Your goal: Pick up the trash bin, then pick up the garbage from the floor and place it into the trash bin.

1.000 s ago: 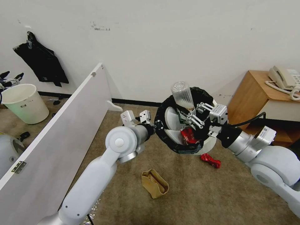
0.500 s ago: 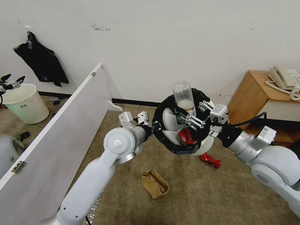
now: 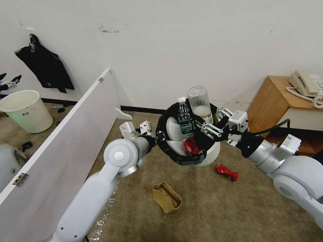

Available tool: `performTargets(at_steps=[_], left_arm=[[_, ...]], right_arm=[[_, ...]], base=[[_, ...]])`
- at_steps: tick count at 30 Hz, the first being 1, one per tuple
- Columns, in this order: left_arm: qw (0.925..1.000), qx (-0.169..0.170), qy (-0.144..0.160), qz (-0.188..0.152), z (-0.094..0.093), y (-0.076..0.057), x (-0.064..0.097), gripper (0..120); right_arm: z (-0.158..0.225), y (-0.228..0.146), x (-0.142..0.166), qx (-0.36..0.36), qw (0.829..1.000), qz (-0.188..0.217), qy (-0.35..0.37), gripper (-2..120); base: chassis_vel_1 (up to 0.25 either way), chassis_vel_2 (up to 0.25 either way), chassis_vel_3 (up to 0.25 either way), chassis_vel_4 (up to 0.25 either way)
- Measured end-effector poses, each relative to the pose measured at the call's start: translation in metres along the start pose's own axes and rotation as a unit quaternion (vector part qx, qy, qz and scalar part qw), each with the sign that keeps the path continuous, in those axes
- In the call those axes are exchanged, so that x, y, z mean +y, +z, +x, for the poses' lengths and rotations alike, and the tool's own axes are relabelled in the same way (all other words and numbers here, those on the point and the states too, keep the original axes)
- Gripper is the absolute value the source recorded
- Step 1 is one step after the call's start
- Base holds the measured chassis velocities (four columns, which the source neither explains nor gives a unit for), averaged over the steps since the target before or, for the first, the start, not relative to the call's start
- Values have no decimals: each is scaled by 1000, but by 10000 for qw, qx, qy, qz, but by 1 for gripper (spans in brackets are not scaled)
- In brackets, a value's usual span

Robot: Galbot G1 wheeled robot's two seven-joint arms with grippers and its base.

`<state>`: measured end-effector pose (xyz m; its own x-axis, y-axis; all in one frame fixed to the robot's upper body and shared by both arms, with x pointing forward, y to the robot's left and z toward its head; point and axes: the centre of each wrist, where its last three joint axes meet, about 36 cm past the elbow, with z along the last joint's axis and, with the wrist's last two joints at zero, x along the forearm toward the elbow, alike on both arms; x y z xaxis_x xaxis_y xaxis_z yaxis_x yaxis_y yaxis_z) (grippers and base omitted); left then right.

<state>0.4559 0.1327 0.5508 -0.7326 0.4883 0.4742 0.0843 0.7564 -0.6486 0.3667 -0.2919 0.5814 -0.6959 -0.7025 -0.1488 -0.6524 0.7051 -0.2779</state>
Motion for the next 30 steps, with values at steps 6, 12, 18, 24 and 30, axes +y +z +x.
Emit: performTargets(at_steps=[6,12,18,24,30], left_arm=[[10000,-4,14,17,0,0,-1,1],[10000,-6,58,42,-1,0,-3,1],[9998,24,164,78,-2,2,-9,1],[9998,20,198,93,-2,1,-11,1],[9998,17,182,113,-2,2,-10,1]], right_arm=[[0,1,0,15,10000,1,-4,48],[0,5,1,35,10000,-7,1,47],[0,8,1,63,10000,5,-24,47],[-1,6,-2,65,9999,34,-145,57],[-1,5,-2,69,9998,32,-186,84]], base=[[0,0,0,0],[0,0,0,0],[0,0,0,0],[0,0,0,0],[0,0,0,0]])
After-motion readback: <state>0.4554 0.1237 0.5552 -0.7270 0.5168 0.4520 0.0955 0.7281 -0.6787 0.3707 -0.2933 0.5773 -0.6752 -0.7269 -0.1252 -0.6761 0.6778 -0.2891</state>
